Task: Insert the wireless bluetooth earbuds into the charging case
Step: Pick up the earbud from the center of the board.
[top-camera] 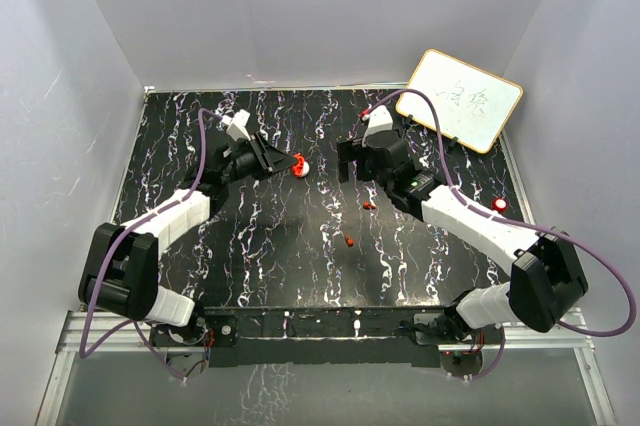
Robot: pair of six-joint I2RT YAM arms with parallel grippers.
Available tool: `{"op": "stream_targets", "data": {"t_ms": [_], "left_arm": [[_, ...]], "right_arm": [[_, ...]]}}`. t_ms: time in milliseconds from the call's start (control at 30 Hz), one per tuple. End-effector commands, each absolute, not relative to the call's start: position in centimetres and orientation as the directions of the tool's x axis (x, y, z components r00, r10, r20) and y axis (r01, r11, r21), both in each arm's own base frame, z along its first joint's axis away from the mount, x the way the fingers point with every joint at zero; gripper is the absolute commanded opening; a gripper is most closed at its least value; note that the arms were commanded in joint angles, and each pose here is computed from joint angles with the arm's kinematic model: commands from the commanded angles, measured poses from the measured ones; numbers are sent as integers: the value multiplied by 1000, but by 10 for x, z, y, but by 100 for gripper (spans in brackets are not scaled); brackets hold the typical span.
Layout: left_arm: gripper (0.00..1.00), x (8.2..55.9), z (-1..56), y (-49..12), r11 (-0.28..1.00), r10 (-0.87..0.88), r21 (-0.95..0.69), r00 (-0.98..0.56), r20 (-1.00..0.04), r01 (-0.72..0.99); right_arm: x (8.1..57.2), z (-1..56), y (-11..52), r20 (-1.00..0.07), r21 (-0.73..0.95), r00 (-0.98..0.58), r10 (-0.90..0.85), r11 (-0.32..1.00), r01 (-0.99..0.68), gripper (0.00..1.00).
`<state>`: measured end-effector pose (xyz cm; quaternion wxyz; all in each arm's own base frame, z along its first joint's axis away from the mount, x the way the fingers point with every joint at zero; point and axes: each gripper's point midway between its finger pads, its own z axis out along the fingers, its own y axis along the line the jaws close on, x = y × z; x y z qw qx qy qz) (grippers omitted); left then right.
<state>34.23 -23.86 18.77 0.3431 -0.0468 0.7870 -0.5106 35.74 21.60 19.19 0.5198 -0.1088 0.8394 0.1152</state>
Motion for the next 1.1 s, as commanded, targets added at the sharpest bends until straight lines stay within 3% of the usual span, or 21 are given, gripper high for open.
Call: {"op": "stream_targets", "data": {"t_ms": [0,333,433,633,867,1067], "left_arm": [[0,344,215,-243,452,-452,-832,-722,-525,323],[0,320,197,-247,461,-334,-801,-762,-554,381],[0,312,193,-251,424,-310,-816,-785,-537,392],[0,296,183,-255,392,-244,-834,-831,-501,388],[0,308,176,-251,434,-275,-815,-805,-526,384],[0,315,176,-250,437,-314,-821,-793,-522,367]], "right_arm": [[372,210,228,-924,131,-382,13,950,-284,98],[367,216,199,-910,0,-405,-91,975,-220,98],[350,212,193,-852,3,-512,-105,979,-206,95],[329,204,190,-832,37,-546,-99,972,-233,86],[347,145,187,-700,-171,-639,-319,944,-284,82],[353,128,179,-660,-273,-620,-424,904,-328,81]]}}
